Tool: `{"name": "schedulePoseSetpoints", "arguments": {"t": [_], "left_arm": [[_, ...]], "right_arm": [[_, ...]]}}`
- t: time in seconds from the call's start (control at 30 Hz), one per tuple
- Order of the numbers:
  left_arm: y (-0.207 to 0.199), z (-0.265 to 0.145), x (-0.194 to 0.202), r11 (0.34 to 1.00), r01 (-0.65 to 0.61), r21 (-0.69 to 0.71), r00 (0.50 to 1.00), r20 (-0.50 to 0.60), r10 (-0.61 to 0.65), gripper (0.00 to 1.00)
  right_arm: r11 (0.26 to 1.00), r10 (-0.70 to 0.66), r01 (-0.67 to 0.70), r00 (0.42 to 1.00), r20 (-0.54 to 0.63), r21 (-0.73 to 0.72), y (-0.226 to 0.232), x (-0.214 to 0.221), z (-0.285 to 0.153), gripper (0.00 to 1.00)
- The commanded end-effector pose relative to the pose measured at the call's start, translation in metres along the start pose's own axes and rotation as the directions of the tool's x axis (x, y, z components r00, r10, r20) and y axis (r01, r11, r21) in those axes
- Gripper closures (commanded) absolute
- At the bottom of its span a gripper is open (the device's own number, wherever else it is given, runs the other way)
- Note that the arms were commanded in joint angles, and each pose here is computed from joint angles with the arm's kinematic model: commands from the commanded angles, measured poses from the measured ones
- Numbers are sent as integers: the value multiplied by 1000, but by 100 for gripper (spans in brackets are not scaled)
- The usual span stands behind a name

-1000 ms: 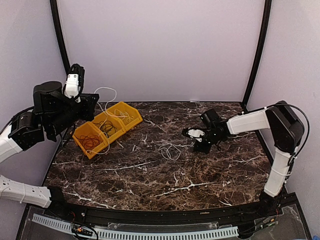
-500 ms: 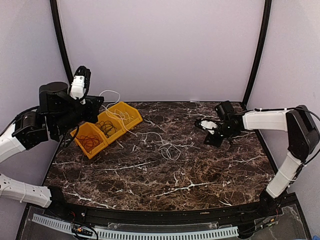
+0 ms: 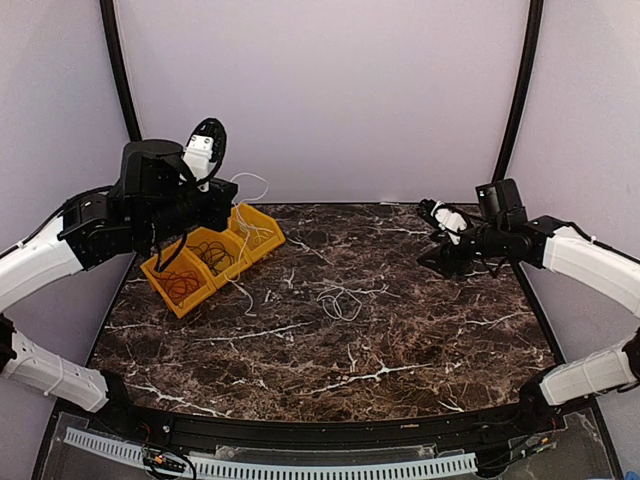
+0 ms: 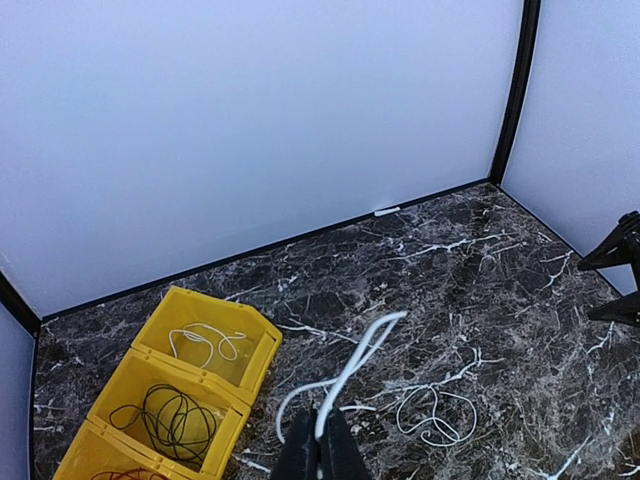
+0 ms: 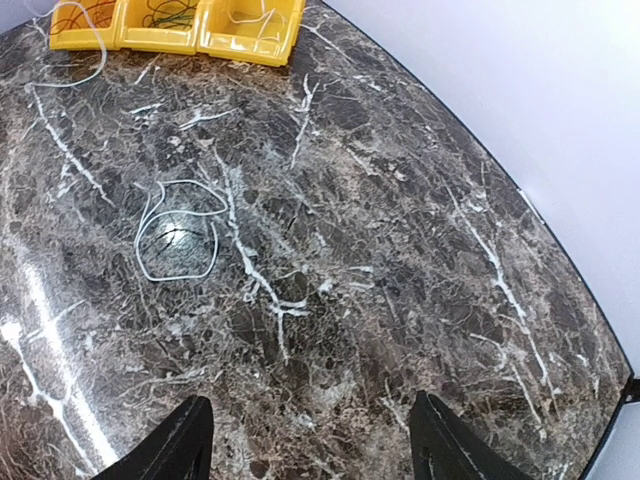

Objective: Untangle the cables

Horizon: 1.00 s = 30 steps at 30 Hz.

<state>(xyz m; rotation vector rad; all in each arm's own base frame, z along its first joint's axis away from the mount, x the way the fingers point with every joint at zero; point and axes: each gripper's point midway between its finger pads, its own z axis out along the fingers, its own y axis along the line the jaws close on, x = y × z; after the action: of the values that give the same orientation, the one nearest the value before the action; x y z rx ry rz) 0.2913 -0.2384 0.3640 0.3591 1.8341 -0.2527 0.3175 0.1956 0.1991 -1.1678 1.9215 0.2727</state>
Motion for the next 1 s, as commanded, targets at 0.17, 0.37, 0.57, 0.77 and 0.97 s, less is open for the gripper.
{"name": "schedulePoseSetpoints", "arguments": {"t": [0.17,0.37,0.57,0.77,0.97], "left_arm": [[20,42,-40,999,30,14,999,-11,-30,100],[42,78,-74,1000,12,-15,999,34,-12,100],[69,121,-83,996,-12,-89,1000,12,13,100],[107,148,-76,986,-7,-164,1000,-5,6,100],[143,179,-56,981,15,-196,999,-42,-24,100]], "right_arm": [[996,71,-72,997,-6,-51,13,45,7,29],[997,59,-61,998,-28,-53,13,51,12,29],[998,48,-50,998,-41,-43,13,57,14,29],[999,40,-41,998,-55,-28,11,61,15,28],[999,37,-39,997,-74,-24,10,66,18,29]]}}
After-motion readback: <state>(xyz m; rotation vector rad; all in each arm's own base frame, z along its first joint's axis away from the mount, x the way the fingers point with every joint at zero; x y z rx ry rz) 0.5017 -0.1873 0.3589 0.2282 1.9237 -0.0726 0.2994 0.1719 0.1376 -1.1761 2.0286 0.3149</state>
